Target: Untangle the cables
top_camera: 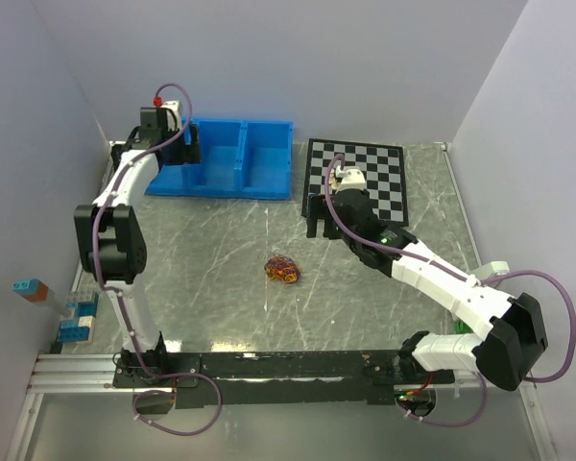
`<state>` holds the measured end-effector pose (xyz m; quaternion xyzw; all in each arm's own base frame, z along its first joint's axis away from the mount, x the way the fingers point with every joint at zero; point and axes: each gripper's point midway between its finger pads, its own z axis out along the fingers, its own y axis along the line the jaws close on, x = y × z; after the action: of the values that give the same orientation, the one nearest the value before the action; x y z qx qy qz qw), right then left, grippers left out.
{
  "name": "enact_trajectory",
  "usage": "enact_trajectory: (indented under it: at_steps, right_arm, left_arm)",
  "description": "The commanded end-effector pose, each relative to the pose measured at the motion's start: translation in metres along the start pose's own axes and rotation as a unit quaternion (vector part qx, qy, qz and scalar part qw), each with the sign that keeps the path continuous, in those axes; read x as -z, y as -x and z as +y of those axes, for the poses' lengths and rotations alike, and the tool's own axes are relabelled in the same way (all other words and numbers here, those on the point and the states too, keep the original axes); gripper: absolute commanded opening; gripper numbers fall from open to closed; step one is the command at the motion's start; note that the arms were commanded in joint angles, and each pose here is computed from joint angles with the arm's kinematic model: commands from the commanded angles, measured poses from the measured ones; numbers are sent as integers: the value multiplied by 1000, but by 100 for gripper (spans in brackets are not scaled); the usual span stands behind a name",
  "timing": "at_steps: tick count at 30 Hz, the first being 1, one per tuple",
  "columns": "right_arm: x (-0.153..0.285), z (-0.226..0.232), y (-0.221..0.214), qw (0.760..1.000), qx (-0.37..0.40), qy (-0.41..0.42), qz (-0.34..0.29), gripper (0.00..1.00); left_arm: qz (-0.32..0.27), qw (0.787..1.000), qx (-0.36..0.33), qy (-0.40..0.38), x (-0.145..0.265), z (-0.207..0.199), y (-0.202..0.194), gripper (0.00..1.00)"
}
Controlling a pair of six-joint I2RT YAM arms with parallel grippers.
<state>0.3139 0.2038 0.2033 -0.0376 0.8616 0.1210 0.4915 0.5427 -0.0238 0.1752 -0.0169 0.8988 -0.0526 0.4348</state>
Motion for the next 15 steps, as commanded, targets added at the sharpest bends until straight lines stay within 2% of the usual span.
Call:
enact_trajectory:
  at_steps: [1, 5, 7, 9, 11, 15]
  right_arm:
    - [2, 6, 12, 1000, -11, 10, -21, 100]
    - [0, 7, 12, 1000, -7, 11, -20, 100]
    - [-2, 7, 9, 1000, -4, 13, -19, 99]
    - [-5, 5, 6, 1000, -3, 9, -20, 99]
    - [-9, 5, 3, 1000, -1, 8, -19, 99]
    - [-17, 3, 0, 1000, 3, -6, -10, 98]
  left_arm:
    - [-35, 999, 0, 17, -23, -7, 20, 97]
    - [-45, 998, -13, 46, -48, 0, 14, 99]
    - [-42, 998, -16, 52, -58, 3, 8, 88]
    - [-35, 998, -15, 58, -67, 6, 0, 66]
    - [-27, 998, -21, 60, -74, 6, -9, 49]
    - [-23, 997, -35, 66, -75, 6, -20, 33]
